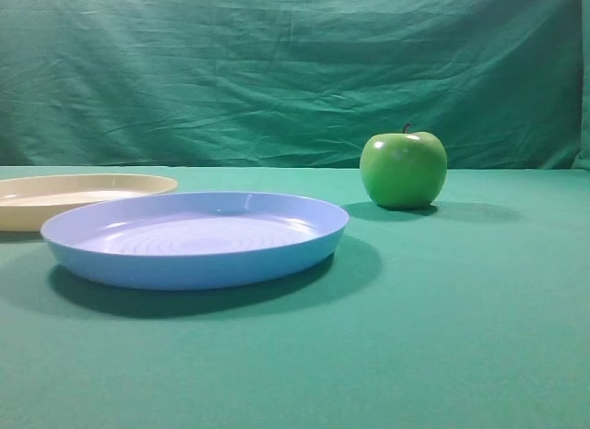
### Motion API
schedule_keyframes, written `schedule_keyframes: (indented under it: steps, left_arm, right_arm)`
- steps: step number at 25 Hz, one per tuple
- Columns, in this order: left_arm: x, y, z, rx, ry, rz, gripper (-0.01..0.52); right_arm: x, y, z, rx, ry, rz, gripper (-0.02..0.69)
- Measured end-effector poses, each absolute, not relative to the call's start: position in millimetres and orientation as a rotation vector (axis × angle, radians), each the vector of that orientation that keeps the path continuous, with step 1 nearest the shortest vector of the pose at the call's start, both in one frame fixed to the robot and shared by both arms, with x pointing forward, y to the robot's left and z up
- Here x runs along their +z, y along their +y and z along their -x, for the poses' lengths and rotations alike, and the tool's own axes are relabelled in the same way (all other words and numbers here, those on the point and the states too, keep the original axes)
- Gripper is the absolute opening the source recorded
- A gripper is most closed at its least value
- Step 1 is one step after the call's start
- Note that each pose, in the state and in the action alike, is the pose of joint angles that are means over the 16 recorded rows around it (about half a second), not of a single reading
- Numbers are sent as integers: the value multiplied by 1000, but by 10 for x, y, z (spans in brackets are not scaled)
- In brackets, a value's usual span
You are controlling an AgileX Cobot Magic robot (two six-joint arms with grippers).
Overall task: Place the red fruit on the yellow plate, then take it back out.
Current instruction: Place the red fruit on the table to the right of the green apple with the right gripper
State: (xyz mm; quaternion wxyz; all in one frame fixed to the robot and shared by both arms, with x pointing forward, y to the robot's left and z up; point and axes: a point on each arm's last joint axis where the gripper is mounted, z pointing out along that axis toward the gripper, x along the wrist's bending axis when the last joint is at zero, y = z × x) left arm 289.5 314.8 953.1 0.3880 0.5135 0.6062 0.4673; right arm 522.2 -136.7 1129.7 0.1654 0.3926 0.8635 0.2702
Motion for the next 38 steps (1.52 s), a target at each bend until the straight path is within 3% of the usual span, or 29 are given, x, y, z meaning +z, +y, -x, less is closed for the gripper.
schedule_keyframes:
  steps: [7,15,21,32,35,38]
  left_arm:
    - [9531,3148,-2895,1189,1542,-1306,0]
    - [9531,3148,-2895,1189,1542,-1306,0]
    - [9531,3148,-2895,1189,1542,-1306,0]
    - [9531,3148,-2895,1189,1542,-1306,0]
    - [9531,3148,-2895,1189,1542,-1306,0]
    - [9531,3148,-2895,1189,1542,-1306,0]
  right_arm:
    - [10697,-2098,-4700,702,2335,-1338,205]
    - [9979,-2422,-4422,672,2228,-1450,210]
    - [9659,-2432,-4470,665,2210,-1463,311]
    - [9637,-2358,-4740,633,2235,-1510,598]
    - [9776,-2337,-4801,624,2249,-1522,604]
    - [9964,-2324,-4827,619,2263,-1528,532]
